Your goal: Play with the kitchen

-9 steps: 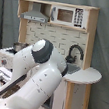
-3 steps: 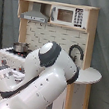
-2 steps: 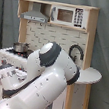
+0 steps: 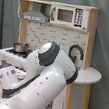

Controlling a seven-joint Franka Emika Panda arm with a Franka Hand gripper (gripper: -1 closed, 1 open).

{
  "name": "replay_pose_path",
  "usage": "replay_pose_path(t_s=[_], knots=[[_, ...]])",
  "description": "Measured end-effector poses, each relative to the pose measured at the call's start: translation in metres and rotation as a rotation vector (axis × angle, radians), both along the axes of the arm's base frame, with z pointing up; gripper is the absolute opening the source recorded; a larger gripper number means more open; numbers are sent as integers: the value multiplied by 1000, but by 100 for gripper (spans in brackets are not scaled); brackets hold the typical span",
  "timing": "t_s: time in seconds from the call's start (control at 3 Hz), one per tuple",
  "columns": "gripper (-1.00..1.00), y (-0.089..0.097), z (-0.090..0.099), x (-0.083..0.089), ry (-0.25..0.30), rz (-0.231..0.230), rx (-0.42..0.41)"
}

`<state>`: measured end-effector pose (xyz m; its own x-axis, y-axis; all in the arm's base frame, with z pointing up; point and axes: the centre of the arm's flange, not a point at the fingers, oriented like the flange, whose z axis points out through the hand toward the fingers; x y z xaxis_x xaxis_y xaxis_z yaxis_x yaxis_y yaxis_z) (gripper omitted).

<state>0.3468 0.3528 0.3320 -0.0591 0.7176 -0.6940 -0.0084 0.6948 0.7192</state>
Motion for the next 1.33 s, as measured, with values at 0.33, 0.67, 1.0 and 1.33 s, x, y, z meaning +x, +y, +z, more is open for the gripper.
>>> replay_pose_path(t_s=[0.33,0.67,1.0,1.33], knots=[[-100,-1,-3,1,2,-9,44],[-100,1,-3,1,4,-15,158],[-100,1,-3,1,11,-18,263],[-100,2,-2,1,19,-22,380]])
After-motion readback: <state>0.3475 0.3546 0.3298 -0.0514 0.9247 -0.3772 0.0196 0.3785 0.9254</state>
